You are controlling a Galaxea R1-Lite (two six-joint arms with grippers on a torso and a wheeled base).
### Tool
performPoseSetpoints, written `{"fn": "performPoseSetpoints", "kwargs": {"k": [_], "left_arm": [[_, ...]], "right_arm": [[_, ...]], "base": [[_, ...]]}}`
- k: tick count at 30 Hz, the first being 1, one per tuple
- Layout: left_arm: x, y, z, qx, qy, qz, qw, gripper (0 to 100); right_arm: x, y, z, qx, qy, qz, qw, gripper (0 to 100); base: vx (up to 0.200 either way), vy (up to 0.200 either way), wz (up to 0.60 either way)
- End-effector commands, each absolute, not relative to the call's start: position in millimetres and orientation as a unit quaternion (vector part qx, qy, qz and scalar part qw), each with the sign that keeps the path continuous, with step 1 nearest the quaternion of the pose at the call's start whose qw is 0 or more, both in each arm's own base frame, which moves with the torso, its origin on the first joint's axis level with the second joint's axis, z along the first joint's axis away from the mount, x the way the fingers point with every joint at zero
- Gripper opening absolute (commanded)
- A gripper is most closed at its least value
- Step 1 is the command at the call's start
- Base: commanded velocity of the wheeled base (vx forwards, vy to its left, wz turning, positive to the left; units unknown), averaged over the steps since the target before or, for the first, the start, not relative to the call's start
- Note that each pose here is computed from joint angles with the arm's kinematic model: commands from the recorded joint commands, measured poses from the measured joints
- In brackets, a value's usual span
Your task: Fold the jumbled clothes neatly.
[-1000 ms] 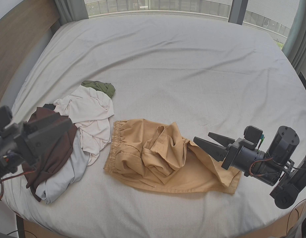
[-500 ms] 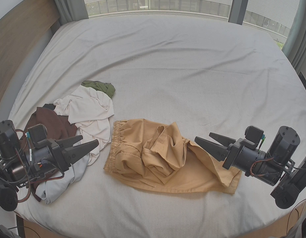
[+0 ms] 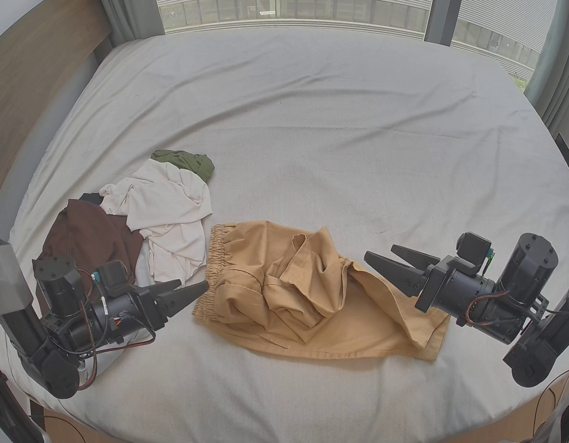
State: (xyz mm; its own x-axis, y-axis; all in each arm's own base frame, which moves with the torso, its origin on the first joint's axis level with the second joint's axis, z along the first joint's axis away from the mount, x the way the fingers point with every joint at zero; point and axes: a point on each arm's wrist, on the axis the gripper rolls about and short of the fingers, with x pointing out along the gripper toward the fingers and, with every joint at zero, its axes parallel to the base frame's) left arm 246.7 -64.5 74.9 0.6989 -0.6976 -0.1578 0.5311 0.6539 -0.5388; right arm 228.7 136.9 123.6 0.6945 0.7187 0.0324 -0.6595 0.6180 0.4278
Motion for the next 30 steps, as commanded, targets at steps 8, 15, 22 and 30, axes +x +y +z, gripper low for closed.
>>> {"fn": "performPoseSetpoints", "kwargs": {"k": [8, 15, 22, 30], "left_arm": [[264, -73, 41, -0.24, 0.227, -0.323, 0.887, 100], [271, -79, 32, -0.241, 0.234, -0.322, 0.885, 100], [285, -97, 39, -0.255, 0.213, -0.333, 0.882, 100], [295, -110, 52, -0.29, 0.193, -0.345, 0.871, 100]], "right_arm": [[230, 137, 123, 0.207, 0.071, 0.384, 0.897, 100], [230, 137, 123, 0.206, 0.071, 0.385, 0.897, 100], [229, 138, 124, 0.206, 0.07, 0.386, 0.896, 100], [228, 139, 123, 0.206, 0.071, 0.388, 0.896, 100]], "base": [[0.0, 0.0, 0.0], [0.0, 0.0, 0.0], [0.0, 0.0, 0.0], [0.0, 0.0, 0.0]]}}
